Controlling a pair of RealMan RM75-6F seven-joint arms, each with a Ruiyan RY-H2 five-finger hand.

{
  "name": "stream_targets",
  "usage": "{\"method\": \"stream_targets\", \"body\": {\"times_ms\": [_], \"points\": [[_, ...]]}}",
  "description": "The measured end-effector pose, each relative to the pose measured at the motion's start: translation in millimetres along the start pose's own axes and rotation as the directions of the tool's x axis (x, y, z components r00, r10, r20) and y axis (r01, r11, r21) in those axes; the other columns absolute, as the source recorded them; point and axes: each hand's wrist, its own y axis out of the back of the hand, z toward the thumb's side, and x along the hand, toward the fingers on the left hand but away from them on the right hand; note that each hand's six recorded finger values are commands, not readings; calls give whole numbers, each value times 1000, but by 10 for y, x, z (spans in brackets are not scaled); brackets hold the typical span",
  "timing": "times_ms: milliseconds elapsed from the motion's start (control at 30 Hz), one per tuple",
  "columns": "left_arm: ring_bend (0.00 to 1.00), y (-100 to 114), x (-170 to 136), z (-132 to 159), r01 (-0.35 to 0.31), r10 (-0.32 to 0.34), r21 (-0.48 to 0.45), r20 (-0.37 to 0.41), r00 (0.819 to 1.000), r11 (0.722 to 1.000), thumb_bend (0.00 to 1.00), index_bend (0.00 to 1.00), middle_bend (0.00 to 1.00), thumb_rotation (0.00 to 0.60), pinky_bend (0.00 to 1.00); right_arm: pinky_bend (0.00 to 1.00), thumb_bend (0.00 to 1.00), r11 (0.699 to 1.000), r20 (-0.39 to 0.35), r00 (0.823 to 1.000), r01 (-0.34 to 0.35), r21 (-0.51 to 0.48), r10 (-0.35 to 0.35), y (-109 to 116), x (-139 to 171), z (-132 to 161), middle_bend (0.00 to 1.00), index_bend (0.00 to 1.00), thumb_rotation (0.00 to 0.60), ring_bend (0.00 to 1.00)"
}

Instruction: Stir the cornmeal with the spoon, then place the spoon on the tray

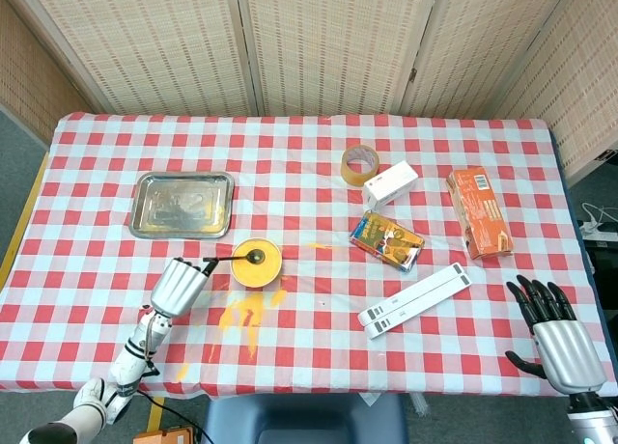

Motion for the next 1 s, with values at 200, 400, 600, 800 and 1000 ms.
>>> {"method": "stream_targets", "body": {"times_ms": [200,400,600,800,1000], "points": [[1000,-40,71,-24,14,-14,9,7,1000,1000,420,431,1000,600,1000,0,45,1000,3,1000,3,-1,-3,9,0,-13,0,0,600,0],[1000,-66,92,-52,22,-22,18,1,1000,1000,420,470,1000,600,1000,0,46,1000,5,1000,4,-1,-4,7,-4,-14,0,0,600,0],[1000,-70,122,-64,22,-22,23,-4,1000,999,421,496,1000,600,1000,0,45,1000,8,1000,3,1,-3,4,-8,-17,0,0,600,0],[1000,-79,141,-66,26,-26,24,-7,1000,999,422,515,1000,600,1000,0,46,1000,11,1000,3,2,-3,5,-12,-22,0,0,600,0],[1000,-72,147,-58,22,-22,22,-5,1000,1000,423,520,1000,600,1000,0,45,1000,12,1000,2,2,-2,5,-15,-25,0,0,600,0]]}}
